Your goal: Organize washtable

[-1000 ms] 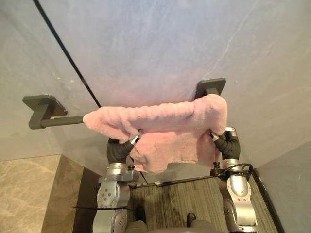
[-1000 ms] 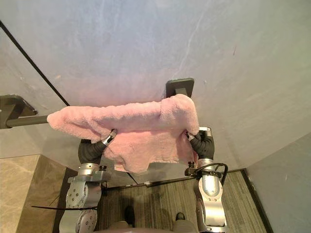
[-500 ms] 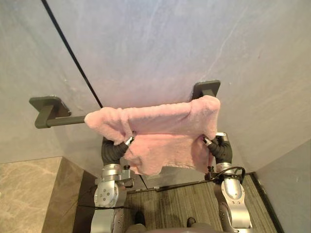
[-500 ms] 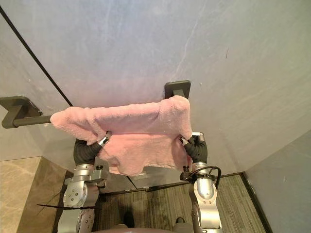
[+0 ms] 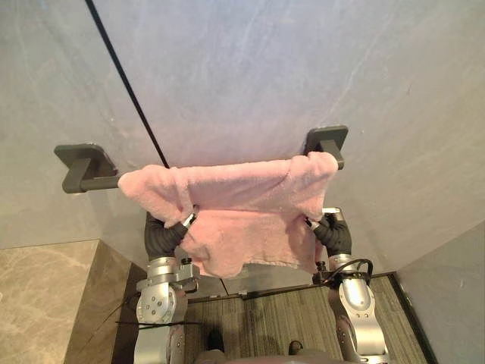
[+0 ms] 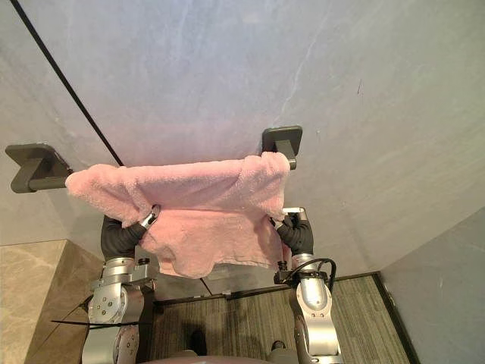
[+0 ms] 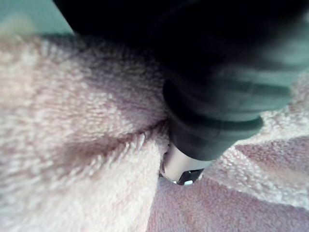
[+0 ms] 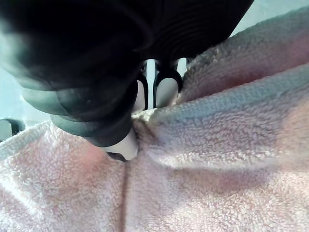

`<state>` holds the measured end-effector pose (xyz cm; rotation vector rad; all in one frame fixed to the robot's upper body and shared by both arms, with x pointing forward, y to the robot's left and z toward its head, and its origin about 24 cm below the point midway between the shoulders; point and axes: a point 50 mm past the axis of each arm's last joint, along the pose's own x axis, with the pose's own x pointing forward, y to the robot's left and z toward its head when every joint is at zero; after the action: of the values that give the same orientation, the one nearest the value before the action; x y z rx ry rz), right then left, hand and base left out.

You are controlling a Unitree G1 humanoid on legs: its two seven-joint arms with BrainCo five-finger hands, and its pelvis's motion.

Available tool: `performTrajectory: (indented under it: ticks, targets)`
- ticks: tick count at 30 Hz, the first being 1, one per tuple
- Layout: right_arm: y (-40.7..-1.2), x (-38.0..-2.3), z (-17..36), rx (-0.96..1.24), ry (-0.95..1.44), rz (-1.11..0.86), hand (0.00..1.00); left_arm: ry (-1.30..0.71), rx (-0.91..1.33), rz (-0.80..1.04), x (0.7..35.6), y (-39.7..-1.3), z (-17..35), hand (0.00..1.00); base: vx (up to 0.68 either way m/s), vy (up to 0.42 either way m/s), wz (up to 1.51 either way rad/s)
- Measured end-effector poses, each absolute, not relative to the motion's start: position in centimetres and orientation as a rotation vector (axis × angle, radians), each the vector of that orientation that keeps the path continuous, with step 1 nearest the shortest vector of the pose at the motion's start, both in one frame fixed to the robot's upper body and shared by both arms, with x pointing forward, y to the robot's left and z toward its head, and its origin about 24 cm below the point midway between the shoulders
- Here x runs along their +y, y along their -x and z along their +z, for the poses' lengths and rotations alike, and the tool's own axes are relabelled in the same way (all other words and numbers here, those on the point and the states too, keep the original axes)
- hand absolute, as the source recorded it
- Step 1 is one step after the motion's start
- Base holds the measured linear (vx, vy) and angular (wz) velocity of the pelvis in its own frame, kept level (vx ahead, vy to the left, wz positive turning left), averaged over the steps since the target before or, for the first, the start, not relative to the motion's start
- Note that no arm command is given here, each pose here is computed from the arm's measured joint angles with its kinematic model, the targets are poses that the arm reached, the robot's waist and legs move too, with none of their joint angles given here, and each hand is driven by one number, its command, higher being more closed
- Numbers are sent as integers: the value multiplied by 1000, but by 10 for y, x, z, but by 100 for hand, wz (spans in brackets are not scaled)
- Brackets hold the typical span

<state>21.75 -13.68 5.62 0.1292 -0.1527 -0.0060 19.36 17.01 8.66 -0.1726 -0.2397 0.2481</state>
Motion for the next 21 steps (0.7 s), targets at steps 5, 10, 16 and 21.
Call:
performTrajectory:
  ticks: [5,10,16,21]
  targets:
    - [-217,-139,52,-134,-135,-15,0,161,-238,297,181,-191,85,0,0,0,0]
    - [-208,-147,43,-90,-137,-68,0,145,-203,395,197,-185,77,0,0,0,0]
    - [-186,-158,17,34,-145,-111,0,119,-41,502,213,-170,43,0,0,0,0]
    - [-169,-150,-4,149,-137,-40,0,121,78,520,214,-160,19,0,0,0,0]
